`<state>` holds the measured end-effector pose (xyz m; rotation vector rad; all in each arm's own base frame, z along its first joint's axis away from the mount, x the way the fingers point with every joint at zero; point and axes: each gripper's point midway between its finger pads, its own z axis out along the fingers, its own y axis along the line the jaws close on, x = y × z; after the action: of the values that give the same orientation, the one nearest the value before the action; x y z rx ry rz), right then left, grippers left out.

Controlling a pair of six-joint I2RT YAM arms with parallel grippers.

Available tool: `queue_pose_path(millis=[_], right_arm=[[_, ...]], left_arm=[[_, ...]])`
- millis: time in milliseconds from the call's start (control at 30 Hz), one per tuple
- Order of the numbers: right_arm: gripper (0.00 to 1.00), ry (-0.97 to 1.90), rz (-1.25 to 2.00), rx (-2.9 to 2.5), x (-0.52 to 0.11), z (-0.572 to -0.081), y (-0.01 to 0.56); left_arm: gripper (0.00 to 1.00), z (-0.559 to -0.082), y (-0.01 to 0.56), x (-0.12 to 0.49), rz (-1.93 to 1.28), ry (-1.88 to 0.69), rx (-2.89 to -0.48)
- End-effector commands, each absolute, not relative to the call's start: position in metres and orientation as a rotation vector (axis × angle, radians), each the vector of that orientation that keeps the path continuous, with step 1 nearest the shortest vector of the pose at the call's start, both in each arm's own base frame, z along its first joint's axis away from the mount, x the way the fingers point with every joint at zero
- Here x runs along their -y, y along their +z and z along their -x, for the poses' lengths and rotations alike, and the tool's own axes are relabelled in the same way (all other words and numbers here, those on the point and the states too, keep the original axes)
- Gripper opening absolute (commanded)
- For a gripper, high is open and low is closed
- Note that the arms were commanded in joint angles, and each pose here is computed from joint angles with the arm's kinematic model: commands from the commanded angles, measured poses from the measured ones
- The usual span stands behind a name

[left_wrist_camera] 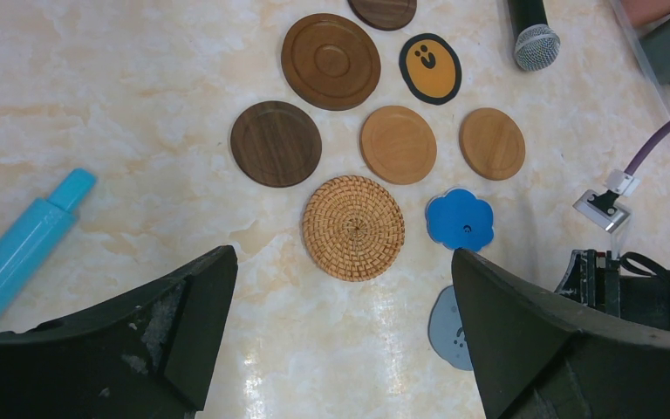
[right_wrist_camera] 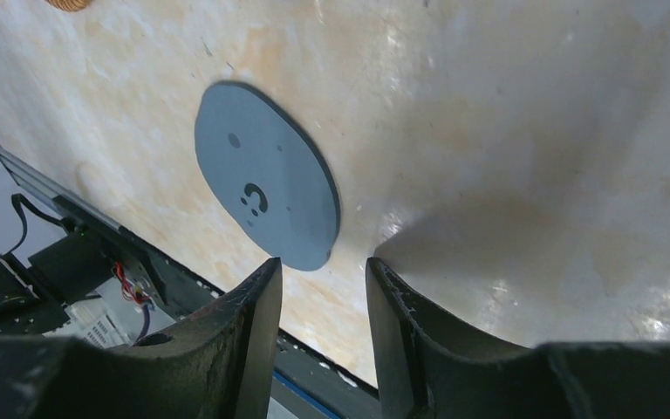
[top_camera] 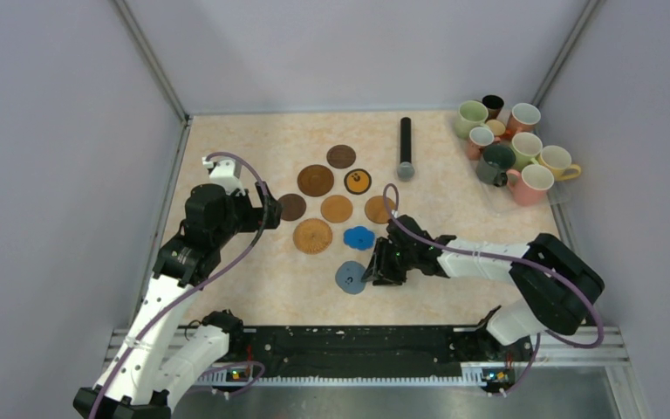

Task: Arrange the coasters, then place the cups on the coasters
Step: Move the coaster to the center of the board.

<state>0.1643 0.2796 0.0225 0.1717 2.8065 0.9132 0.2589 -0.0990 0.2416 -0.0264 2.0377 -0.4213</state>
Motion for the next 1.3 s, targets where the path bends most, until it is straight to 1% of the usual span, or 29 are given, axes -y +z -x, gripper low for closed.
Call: queue_pose_path(millis=[0, 233, 400, 633, 933, 1267], right_arm=[[0.41, 0.698, -0.164, -2.935, -0.242, -0.132, -0.009], [0.41, 0.810, -0.135, -2.919, -0.263, -0.131, -0.001], [0.41, 0.839, -0.100, -2.927, -0.282, -0.131, -0.003], [0.41, 0.813, -0.094, -2.909, -0.296, -0.146, -0.007], [0.41, 0.791, -0.066, -2.923, -0.302, -0.151, -0.015], [0.41, 0.819, -0.053, -2.910, -0.309, -0.155, -0.010]], left_arm=[[0.99, -0.262, 0.253, 0.101, 0.014, -0.432, -1.986], [0.99, -0.261, 0.253, 0.100, 0.015, -0.430, -1.985], [0.99, -0.261, 0.254, 0.100, 0.015, -0.431, -1.981], [0.99, -0.261, 0.253, 0.100, 0.015, -0.431, -1.984], [0.99, -0.262, 0.252, 0.100, 0.016, -0.429, -1.987], [0.99, -0.262, 0.252, 0.100, 0.015, -0.429, -1.988]])
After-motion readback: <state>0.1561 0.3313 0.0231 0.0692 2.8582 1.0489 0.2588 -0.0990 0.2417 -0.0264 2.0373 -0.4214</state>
